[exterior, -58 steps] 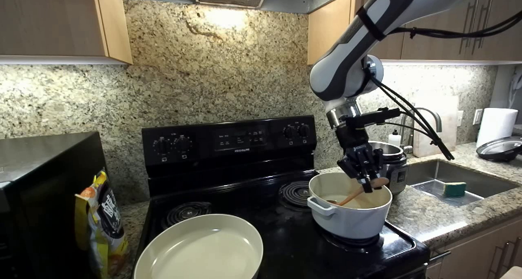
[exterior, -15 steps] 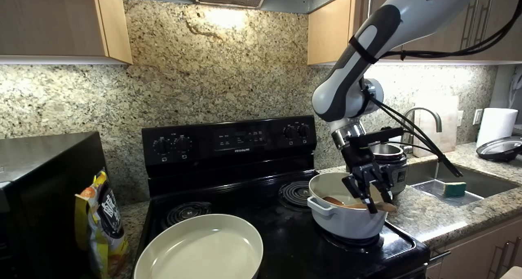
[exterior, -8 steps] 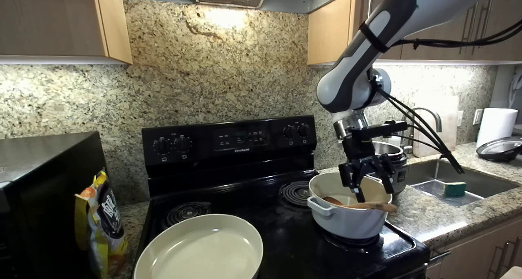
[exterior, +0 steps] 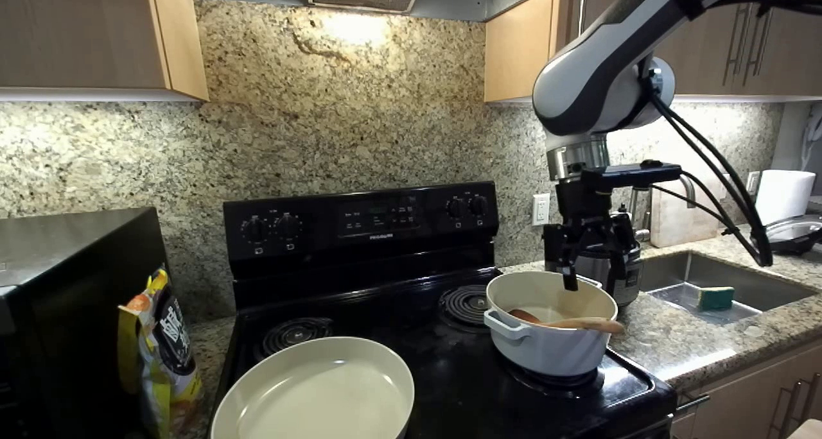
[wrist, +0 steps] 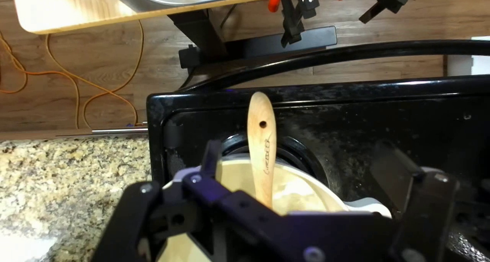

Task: Pick up the cooking stick and stir in the pot

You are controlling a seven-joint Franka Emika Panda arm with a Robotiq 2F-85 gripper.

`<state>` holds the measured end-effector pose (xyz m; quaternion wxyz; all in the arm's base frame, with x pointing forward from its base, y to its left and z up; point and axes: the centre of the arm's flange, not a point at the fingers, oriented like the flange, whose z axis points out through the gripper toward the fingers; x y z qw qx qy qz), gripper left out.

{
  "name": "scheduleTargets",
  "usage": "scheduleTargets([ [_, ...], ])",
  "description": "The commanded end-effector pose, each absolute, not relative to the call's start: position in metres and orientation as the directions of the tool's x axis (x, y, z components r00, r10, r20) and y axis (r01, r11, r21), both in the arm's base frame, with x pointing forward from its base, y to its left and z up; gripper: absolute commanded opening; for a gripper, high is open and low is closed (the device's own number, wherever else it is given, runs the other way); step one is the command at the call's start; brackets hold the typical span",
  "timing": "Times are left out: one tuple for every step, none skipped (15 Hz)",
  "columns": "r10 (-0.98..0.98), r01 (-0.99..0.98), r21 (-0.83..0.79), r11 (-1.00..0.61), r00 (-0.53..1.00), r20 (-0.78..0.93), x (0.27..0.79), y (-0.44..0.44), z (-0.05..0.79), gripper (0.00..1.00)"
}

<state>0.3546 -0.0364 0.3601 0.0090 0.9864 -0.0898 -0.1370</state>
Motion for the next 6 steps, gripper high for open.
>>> scheduleTargets([
  [-0.175,-0.170,0.041,-0.985,0.953,-0.248,0.349,-0.034,0.367,1.00],
  [-0.171,-0.166,0.041,-0.985,0.958,-0.231,0.344,-0.032,0.372,1.00],
  [-0.167,-0.162,0.041,-0.986,0.961,-0.221,0.341,-0.030,0.375,1.00],
  [-0.165,-0.160,0.042,-0.986,0.962,-0.216,0.339,-0.029,0.376,1.00],
  [-0.165,-0.159,0.042,-0.986,0.963,-0.215,0.338,-0.029,0.376,1.00],
  [-0.165,-0.159,0.042,-0.986,0.962,-0.216,0.338,-0.029,0.376,1.00],
])
